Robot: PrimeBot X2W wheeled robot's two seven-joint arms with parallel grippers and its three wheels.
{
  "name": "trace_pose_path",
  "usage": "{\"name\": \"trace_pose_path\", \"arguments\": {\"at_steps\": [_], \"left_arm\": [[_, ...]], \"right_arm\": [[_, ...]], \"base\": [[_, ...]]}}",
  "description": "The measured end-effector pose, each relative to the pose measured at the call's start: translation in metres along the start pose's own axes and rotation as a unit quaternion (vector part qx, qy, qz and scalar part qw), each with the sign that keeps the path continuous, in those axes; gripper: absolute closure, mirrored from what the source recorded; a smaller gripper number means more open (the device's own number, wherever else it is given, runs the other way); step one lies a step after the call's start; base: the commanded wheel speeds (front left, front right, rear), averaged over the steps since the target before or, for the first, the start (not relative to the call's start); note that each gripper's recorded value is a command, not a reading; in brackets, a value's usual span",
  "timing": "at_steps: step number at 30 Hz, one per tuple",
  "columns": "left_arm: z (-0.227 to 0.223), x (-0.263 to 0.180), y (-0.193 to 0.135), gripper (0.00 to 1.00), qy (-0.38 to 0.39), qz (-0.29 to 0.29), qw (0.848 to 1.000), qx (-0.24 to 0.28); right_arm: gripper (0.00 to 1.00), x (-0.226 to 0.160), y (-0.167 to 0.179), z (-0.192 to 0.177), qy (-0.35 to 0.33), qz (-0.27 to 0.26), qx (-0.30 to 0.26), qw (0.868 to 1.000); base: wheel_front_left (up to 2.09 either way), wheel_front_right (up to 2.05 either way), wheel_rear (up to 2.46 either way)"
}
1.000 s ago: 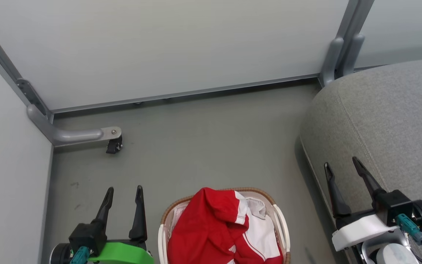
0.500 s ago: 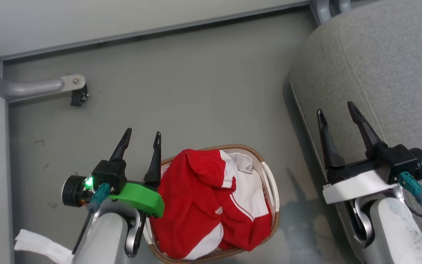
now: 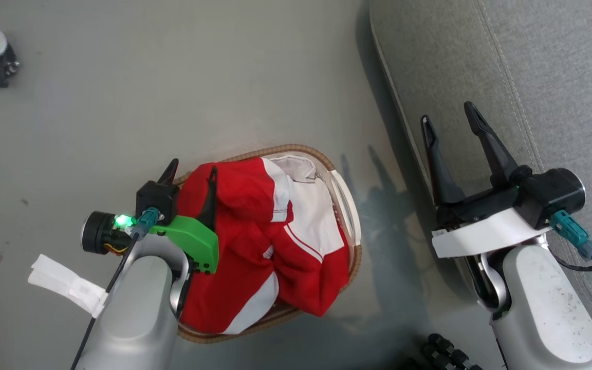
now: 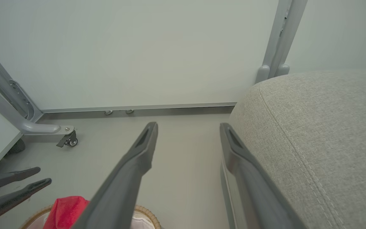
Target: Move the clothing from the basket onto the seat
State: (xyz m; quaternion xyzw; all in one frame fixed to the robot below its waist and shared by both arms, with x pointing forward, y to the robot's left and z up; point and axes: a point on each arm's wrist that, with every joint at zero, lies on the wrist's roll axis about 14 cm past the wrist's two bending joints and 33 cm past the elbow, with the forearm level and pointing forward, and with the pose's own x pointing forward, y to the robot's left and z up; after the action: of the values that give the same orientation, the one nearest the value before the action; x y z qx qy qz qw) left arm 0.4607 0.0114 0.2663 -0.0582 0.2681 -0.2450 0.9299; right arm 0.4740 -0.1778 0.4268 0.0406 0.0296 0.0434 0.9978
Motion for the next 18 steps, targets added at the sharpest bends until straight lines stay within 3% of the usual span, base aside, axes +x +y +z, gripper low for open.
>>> {"name": "trace_pose_path", "arguments": {"at_steps": [7,15,16,18], "left_arm": [[-0.069,0.014,-0.011,0.00,0.099,-0.028,0.995,-0.014],[-0.112,0.019,-0.019,0.01,0.162,-0.040,0.986,-0.026],[-0.113,0.020,-0.021,0.35,0.164,-0.043,0.985,-0.029],[-0.111,0.021,-0.023,0.78,0.163,-0.043,0.985,-0.038]], "right_arm": [[0.00,-0.005,-0.015,-0.025,0.035,-0.019,0.002,0.999],[0.00,-0.012,-0.027,-0.038,0.057,-0.036,-0.004,0.998],[0.00,-0.013,-0.028,-0.039,0.059,-0.037,-0.005,0.998],[0.00,-0.015,-0.028,-0.040,0.061,-0.037,-0.005,0.997]], "base": [[0.00,0.00,0.00],[0.00,0.00,0.00],[0.00,0.00,0.00],[0.00,0.00,0.00]]}}
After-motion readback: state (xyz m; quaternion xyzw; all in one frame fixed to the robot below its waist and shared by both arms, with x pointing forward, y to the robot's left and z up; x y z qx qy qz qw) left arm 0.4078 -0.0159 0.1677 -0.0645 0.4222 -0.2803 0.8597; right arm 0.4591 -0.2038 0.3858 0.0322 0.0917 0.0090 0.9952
